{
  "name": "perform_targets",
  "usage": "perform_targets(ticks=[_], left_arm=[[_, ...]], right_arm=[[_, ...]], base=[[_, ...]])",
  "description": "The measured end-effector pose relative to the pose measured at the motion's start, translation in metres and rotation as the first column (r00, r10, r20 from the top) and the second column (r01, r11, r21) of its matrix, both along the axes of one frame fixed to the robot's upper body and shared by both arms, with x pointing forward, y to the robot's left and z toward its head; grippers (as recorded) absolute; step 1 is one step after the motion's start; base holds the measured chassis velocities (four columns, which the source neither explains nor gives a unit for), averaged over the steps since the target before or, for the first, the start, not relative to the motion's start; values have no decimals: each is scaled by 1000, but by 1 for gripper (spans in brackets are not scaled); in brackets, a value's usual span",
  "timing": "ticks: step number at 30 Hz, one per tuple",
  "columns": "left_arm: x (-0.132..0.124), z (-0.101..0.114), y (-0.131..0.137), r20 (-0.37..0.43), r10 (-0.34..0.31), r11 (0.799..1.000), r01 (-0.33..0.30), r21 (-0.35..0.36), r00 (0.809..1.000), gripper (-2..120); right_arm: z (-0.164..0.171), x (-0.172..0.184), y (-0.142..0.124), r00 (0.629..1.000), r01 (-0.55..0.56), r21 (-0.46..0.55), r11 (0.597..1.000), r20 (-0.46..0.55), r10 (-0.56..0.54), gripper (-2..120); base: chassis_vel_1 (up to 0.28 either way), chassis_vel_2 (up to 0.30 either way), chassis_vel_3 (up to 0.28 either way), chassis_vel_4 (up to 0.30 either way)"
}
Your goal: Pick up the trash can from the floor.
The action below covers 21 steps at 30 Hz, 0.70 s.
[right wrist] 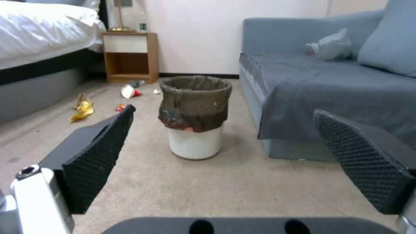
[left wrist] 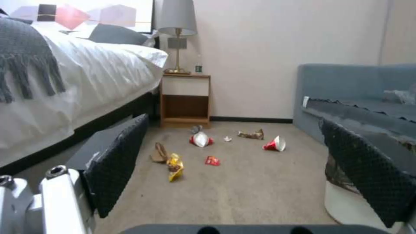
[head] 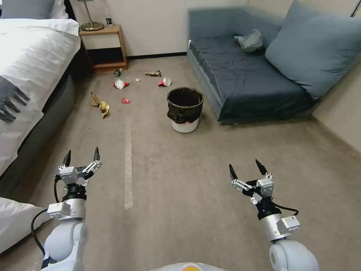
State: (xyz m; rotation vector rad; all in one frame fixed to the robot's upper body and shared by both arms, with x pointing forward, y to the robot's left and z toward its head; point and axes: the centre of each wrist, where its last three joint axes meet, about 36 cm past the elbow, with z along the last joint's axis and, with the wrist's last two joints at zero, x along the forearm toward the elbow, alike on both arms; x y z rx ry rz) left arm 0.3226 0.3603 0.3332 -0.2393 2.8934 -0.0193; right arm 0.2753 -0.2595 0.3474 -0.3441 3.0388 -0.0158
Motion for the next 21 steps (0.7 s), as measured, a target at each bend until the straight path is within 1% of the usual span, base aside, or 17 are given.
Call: perform_targets(ticks=[6,9,12,21], left_arm=[[0,0,0,0,3,1000,-3,-1,1000,97],[0,0,-1,0,4,1000,-4,-1,1000,96],[0,0,-1,1,5,1000,-5,0,1000,96],[0,0,-2,2,4,1000,-4,0,1000,96]], right_arm=[[0,0,0,1000,-6,-1,1000,1,6,100],[-1,0,0,1000,-8,-2,1000,0,8,100],[-2,0,-2,1000,-12,-4,1000,-1,12,100],[-4,-1,-2,1000,-17,2,1000,-1,17,100]], base=[[0,0,0,0],[-73,60,33,-48],[-99,133,115,-107],[-155,142,147,-145]])
